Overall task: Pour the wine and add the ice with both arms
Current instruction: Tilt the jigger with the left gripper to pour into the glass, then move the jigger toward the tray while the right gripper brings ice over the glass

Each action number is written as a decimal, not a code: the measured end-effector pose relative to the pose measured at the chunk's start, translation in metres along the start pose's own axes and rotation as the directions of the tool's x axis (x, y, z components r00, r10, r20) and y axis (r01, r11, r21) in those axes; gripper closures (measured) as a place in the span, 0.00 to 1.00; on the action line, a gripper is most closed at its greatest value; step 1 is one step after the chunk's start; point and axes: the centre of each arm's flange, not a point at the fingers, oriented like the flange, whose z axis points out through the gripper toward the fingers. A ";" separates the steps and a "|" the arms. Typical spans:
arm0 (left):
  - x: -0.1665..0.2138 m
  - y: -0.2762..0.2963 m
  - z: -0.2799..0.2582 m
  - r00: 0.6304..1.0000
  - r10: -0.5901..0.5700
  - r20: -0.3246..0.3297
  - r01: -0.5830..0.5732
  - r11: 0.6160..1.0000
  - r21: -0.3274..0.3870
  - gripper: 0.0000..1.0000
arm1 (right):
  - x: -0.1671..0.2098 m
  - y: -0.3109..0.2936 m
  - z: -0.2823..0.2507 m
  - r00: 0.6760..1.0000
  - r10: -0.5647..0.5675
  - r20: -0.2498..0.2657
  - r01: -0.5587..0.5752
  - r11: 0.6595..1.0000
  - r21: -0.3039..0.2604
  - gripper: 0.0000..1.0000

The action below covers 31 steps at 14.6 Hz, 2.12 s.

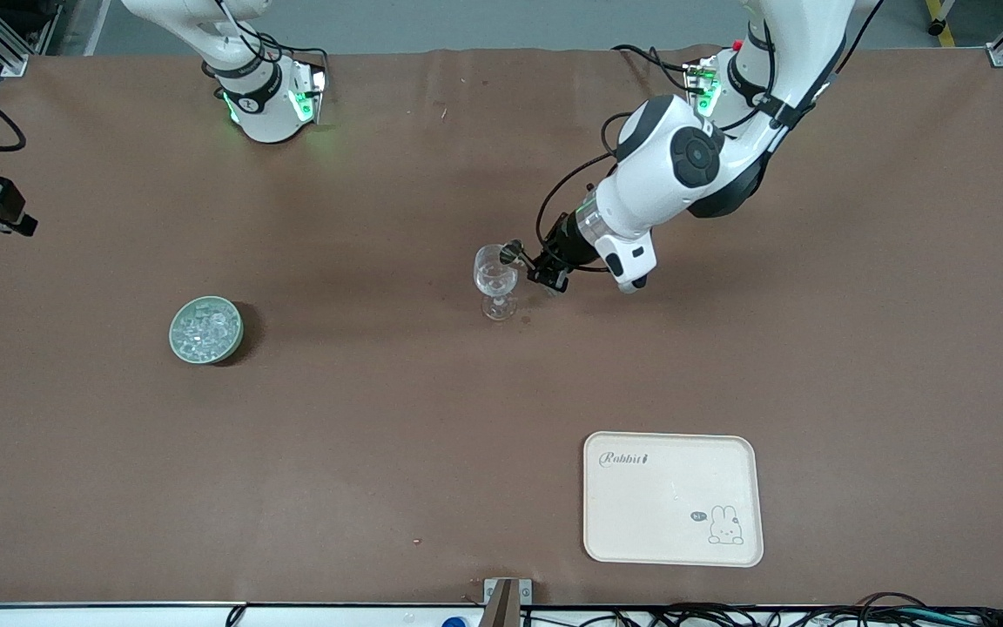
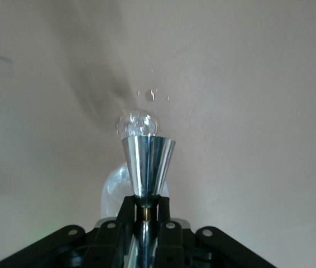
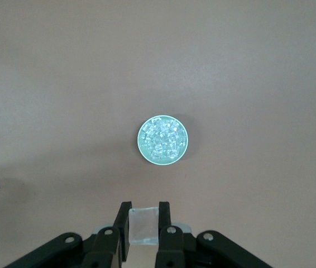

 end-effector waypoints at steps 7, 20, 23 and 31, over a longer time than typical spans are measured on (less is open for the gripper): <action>0.037 0.024 -0.043 0.966 -0.085 0.243 0.110 0.989 -0.094 0.80 | -0.008 -0.036 0.004 0.999 -0.002 0.034 0.003 1.000 -0.003 0.77; 0.280 0.106 -0.160 0.885 -0.215 0.413 0.327 0.919 -0.220 0.80 | -0.076 -0.337 0.102 0.986 0.156 0.056 -0.154 0.987 -0.052 0.77; 0.333 0.122 -0.156 0.852 -0.212 0.479 0.362 0.899 -0.246 0.80 | -0.105 -0.412 0.145 0.973 0.229 0.025 -0.228 0.973 -0.032 0.77; 0.409 0.173 -0.073 0.788 -0.268 0.554 0.467 0.846 -0.256 0.80 | -0.140 -0.498 0.235 0.958 0.288 0.000 -0.288 0.958 0.003 0.77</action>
